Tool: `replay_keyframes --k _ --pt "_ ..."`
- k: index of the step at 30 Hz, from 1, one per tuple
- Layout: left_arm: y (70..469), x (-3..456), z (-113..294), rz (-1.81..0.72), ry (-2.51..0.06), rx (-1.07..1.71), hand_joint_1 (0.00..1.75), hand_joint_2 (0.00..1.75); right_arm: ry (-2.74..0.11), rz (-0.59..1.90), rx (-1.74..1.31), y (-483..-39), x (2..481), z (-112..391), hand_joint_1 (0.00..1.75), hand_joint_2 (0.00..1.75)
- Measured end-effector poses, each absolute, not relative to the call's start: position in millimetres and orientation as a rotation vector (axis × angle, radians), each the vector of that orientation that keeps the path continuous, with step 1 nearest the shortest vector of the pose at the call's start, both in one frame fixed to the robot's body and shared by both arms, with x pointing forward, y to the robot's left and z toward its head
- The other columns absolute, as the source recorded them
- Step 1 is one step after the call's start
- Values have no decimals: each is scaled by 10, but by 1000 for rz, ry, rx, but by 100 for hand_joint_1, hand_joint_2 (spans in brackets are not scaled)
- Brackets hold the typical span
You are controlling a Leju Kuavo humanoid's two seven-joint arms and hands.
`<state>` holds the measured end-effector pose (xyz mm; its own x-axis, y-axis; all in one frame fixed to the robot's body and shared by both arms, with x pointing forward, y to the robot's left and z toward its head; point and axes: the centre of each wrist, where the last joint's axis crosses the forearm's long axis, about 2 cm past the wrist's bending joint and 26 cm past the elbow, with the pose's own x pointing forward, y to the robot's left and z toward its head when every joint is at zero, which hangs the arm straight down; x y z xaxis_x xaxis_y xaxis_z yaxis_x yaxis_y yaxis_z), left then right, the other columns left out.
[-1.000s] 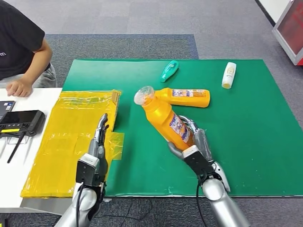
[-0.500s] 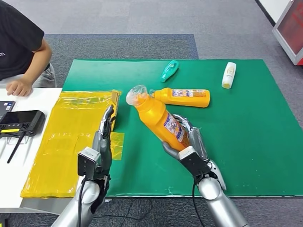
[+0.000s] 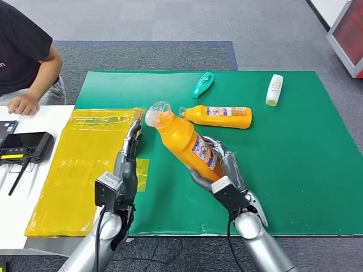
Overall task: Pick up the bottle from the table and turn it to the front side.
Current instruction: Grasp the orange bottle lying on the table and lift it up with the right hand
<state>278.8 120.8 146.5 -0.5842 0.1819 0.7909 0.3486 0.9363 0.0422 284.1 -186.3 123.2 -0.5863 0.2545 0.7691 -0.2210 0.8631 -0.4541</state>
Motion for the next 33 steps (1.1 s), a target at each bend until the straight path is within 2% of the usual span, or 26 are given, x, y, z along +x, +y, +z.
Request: replay_keyframes --k 9,33 --pt "1125 2931 1608 -180 -2193 -487 0 0 -2169 636 104 -1736 2802 1356 175 175" --pt "1020 3077 1689 -197 -2204 -475 0 0 -2268 655 193 -1517 2818 1594 175 175"
